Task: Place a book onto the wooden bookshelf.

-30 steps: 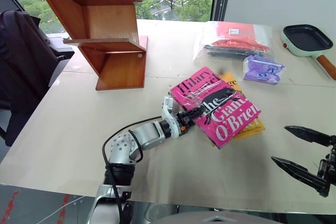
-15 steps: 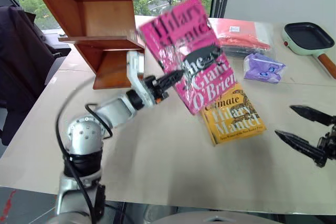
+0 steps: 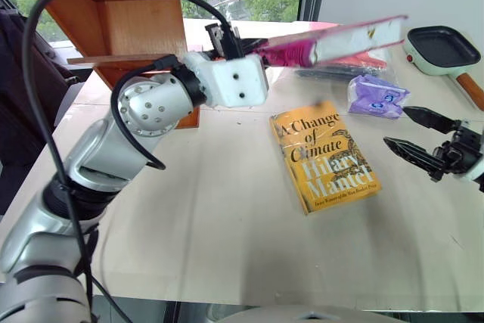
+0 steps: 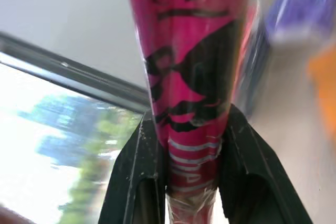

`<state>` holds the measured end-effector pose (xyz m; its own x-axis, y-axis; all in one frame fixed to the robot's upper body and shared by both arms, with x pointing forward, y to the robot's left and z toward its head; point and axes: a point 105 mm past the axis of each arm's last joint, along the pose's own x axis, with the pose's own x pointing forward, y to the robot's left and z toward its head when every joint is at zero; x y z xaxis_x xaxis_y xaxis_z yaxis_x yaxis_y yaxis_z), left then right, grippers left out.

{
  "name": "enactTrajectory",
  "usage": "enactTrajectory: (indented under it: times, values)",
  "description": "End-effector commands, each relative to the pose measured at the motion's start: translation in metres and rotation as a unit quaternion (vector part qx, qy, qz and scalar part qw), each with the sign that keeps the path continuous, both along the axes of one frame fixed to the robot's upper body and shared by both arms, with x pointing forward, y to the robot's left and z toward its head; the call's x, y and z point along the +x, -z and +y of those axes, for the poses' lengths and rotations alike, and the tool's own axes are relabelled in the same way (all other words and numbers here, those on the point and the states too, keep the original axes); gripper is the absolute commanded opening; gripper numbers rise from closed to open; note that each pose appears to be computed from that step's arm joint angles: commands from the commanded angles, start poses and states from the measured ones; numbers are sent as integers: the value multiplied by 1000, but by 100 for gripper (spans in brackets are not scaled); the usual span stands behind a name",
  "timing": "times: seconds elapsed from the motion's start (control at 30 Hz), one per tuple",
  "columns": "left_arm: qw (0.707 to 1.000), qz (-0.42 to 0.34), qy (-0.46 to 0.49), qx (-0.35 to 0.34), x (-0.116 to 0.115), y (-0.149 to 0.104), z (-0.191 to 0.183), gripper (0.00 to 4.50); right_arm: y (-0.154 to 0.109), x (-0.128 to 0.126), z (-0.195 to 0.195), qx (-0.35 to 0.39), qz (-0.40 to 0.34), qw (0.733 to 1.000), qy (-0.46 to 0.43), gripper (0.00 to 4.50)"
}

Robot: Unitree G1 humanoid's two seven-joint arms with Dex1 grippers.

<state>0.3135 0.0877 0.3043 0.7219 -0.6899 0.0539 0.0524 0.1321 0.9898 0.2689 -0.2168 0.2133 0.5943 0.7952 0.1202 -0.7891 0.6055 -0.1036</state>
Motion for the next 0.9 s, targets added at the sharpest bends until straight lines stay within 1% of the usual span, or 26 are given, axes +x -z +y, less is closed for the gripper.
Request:
enactTrajectory:
  times: [0.03,0.07,0.17,0.33,0.43,0.5,0.7,0.9]
  values:
    - [996,-71,-40,19,-12,-27,11,67,-10,6,1,3,-27,1000,-15,450]
    - [996,-73,-50,24,-15,-27,14,67,-12,10,2,8,-30,999,-20,450]
    - [987,-82,-125,53,-22,-28,44,67,-19,24,9,34,-35,997,-57,450]
    - [971,-112,-199,72,-35,-45,68,67,-22,38,18,56,-36,991,-112,450]
    - [964,-102,-233,74,-41,-52,77,67,-27,48,25,79,-36,986,-142,450]
    - [960,-79,-257,74,-44,-52,85,67,-31,53,31,95,-33,983,-155,450]
    - [937,-47,-330,108,-53,-46,112,67,-43,61,51,134,-26,968,-212,450]
    - [909,-80,-386,134,-47,-58,130,67,-50,62,65,156,-25,955,-249,450]
